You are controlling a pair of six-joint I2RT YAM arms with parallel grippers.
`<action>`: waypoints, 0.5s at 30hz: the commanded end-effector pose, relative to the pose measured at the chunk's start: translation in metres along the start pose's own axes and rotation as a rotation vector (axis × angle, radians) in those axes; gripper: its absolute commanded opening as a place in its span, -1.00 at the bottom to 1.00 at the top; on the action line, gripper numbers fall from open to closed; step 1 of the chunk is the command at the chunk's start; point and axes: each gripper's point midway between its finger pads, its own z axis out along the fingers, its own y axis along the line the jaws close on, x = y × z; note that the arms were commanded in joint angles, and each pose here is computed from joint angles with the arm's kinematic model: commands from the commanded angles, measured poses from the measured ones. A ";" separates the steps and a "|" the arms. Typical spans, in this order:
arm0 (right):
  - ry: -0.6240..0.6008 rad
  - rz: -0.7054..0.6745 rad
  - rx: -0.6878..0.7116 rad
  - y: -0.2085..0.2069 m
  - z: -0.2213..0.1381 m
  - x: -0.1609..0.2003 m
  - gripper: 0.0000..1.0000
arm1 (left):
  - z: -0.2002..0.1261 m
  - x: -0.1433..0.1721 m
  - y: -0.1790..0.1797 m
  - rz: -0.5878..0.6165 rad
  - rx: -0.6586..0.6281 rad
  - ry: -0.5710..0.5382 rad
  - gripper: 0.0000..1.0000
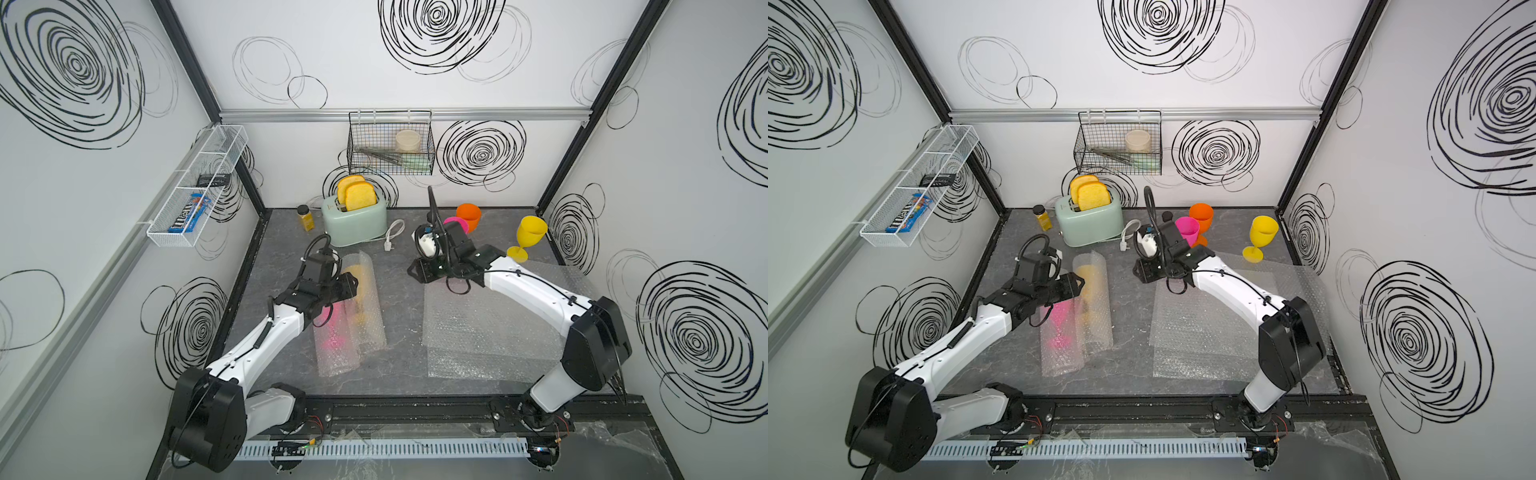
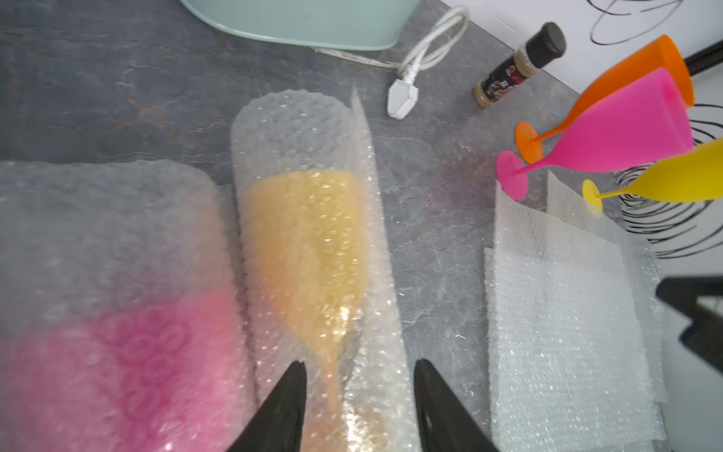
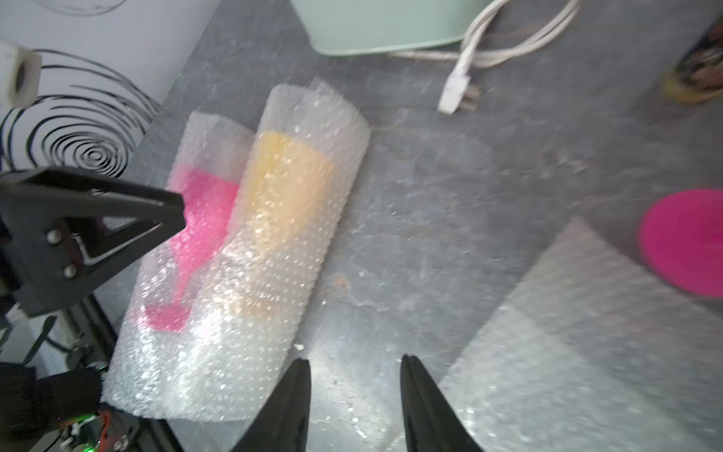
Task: Unpack wine glasses from bubble wrap
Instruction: Move the bubble wrap to the center of the board.
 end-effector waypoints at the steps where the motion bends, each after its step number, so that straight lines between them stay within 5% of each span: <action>1: -0.064 -0.016 -0.127 0.051 0.017 -0.011 -0.07 | -0.005 0.001 0.012 -0.039 -0.005 -0.006 -0.01; 9: 0.046 -0.047 -0.132 0.095 0.067 0.016 0.13 | -0.011 -0.002 0.028 -0.076 -0.003 -0.026 -0.02; 15: 0.112 -0.084 0.028 0.093 0.097 0.031 0.19 | -0.013 -0.002 0.029 -0.091 0.010 -0.044 -0.02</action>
